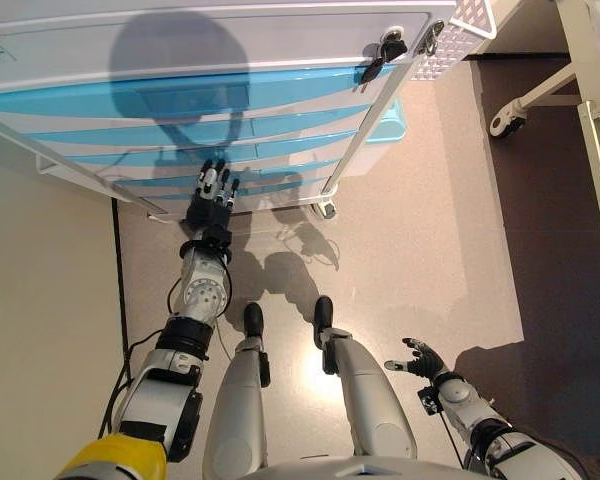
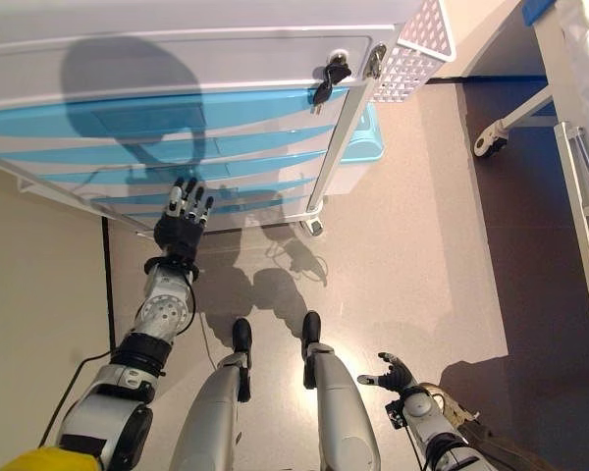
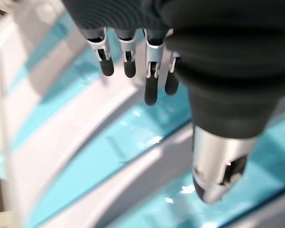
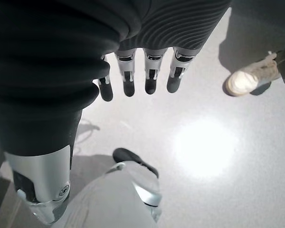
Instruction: Open the drawer and pick up the medicine
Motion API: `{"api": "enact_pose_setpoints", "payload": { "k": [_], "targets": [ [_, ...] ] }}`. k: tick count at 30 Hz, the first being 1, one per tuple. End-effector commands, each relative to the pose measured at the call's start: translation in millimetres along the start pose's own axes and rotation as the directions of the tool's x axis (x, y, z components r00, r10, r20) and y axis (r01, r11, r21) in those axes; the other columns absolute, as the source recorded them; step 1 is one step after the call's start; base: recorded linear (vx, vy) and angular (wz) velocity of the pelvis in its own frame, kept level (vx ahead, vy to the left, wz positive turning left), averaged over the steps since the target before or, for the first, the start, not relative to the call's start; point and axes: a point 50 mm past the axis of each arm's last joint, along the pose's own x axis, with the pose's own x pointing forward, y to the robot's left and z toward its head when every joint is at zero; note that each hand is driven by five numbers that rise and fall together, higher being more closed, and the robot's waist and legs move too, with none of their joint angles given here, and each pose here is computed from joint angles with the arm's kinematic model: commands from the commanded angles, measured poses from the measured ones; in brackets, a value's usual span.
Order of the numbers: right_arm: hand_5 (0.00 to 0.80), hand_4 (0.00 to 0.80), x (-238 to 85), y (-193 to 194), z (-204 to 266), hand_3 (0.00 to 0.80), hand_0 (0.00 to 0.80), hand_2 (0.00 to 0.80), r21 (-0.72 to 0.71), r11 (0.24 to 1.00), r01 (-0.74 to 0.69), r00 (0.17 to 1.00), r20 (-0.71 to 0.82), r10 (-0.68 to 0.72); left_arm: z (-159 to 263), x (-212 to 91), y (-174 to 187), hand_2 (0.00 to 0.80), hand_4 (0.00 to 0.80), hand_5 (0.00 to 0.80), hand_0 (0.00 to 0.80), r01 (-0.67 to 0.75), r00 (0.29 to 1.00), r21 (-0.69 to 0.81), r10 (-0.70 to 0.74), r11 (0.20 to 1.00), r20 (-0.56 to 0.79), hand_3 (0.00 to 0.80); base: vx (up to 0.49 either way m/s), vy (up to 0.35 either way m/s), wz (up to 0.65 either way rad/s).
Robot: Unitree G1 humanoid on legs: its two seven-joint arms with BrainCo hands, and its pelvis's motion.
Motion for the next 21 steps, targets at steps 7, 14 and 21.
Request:
{"api": "enact_pose_setpoints", "payload": {
  "k": [7,14,21],
  "targets": [
    [0.000,0.000,-8,-22,-20,0.000,0.000,0.000,-0.042,0.998,0.054,0.998,-0.043,-0.056,-6,-3,-5,0.000,0.000,0.000,0.000,0.110,0.993,0.099,-0.104,0.989,-0.055,0.000,0.000,0.000,0.00],
    [0.000,0.000,-9,-21,-24,0.000,0.000,0.000,-0.031,0.998,0.055,0.997,-0.058,-0.057,-5,1,-1,0.000,0.000,0.000,0.000,0.029,1.000,-0.005,-0.029,1.000,-0.001,0.000,0.001,0.000,0.00],
    [0.000,0.000,-9,-17,-26,0.000,0.000,0.000,-0.028,0.998,0.053,0.996,-0.064,-0.055,11,11,-14,0.000,0.000,0.000,0.000,0.008,0.993,-0.125,0.007,0.992,0.115,0.000,0.001,-0.001,0.00]
  ]
}}
